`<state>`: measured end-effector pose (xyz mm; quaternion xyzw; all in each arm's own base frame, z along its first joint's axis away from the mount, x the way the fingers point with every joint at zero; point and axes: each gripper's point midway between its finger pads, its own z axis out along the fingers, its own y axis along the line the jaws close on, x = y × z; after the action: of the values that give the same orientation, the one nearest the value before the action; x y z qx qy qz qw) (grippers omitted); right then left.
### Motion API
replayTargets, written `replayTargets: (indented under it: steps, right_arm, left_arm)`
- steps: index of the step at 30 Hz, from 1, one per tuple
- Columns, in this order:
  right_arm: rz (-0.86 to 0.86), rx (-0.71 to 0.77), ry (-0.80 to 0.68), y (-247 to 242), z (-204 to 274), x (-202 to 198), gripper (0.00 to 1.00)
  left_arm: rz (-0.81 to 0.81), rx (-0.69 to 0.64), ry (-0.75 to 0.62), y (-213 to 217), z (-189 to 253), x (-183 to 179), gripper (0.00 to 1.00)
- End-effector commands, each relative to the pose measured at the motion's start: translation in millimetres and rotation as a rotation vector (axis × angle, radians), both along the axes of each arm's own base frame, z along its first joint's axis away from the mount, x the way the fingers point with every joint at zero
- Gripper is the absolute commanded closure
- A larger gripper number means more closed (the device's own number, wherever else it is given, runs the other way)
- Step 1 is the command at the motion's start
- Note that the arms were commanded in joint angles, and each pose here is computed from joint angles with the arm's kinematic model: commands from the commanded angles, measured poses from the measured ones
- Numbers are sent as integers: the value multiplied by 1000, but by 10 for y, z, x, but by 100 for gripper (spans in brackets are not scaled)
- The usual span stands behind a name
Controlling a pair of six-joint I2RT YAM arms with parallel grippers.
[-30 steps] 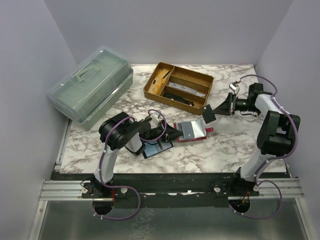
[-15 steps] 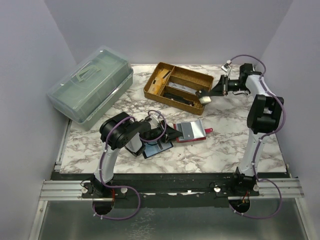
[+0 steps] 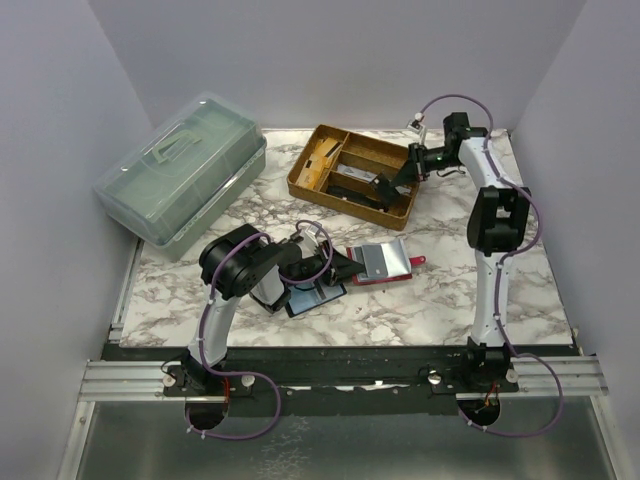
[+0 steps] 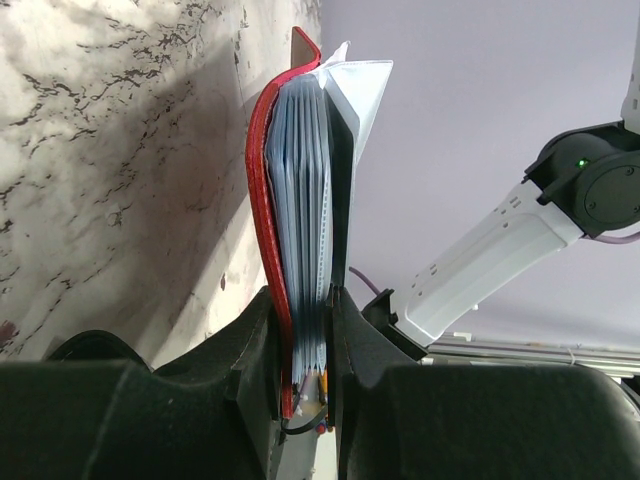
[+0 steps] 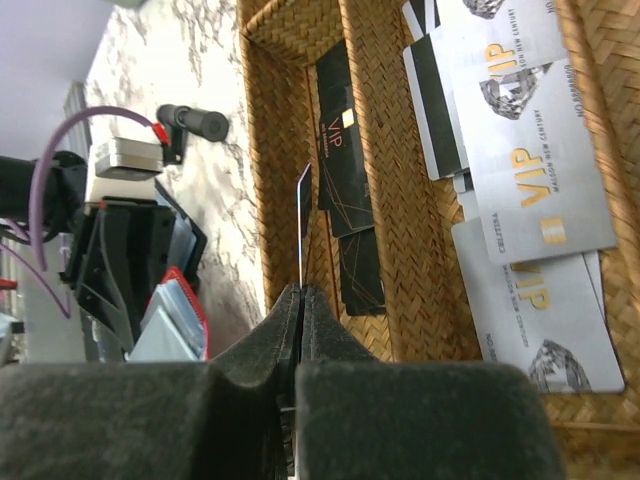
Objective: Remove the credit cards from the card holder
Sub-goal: Place the credit card in the storage box, then remove the credit card from the card holder.
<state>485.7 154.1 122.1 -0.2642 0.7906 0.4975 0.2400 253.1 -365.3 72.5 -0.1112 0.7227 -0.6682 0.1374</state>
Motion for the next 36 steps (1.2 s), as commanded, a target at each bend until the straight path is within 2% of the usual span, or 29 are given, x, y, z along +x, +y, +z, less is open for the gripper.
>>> replayTargets:
  steps: [1, 10, 15, 16, 20, 24, 30, 36]
  right_arm:
    - [53, -121, -30, 162, -281, -2, 100]
    - [149, -260, -96, 362, -573, 6, 100]
    - [139, -346, -123, 374, -658, 65, 98]
    - [131, -361, -136, 369, -641, 92, 95]
    - [92, -419, -215, 355, -493, 210, 74]
    - [31, -437, -277, 327, -189, 318, 71]
    - [17, -361, -320, 398, 366, 132, 63]
    - [111, -157, -289, 581, 867, -511, 62]
  left_arm:
    - [-16, -76, -112, 8, 228, -2, 86]
    - [-28, -70, -107, 6, 198, -13, 86]
    - [-41, -71, -111, -18, 199, -14, 86]
    - [-42, -71, -110, -19, 196, -15, 86]
    - [-42, -69, -114, -22, 208, -3, 86]
    - [-46, -60, -121, -39, 221, 5, 86]
    - [-48, -46, -125, -42, 227, 4, 86]
    - [-49, -28, -140, -27, 248, -22, 86]
